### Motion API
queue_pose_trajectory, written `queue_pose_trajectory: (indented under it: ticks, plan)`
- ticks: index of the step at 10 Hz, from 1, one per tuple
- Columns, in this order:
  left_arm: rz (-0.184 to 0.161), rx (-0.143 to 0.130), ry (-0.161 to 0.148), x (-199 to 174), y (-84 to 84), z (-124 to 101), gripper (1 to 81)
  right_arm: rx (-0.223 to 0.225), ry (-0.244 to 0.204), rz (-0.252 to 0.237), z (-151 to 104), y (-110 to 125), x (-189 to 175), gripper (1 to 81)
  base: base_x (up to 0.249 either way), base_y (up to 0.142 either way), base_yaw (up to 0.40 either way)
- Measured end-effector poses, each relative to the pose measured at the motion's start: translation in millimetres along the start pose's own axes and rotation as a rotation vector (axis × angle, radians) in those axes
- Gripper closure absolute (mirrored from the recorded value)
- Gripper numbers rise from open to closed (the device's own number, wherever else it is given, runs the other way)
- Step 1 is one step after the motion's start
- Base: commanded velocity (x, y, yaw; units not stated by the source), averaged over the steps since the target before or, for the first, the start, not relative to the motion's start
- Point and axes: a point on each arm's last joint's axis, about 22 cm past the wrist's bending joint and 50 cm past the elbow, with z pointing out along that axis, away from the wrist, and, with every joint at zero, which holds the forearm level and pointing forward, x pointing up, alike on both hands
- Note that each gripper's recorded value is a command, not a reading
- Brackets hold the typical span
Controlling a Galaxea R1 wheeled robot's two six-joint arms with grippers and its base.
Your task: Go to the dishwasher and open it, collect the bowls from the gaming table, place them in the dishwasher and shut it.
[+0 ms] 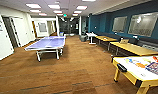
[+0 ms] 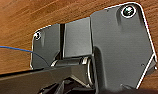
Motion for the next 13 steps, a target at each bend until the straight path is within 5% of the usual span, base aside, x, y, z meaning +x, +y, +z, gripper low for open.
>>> queue_pose_trajectory:
  ticks: [13]
  plan:
    - [-0.001,-0.003,-0.003,-4,2.5,0,1.0,0.002,0.007,-0.002,1,-2,5,1.0,0.000,0.000,0.112]
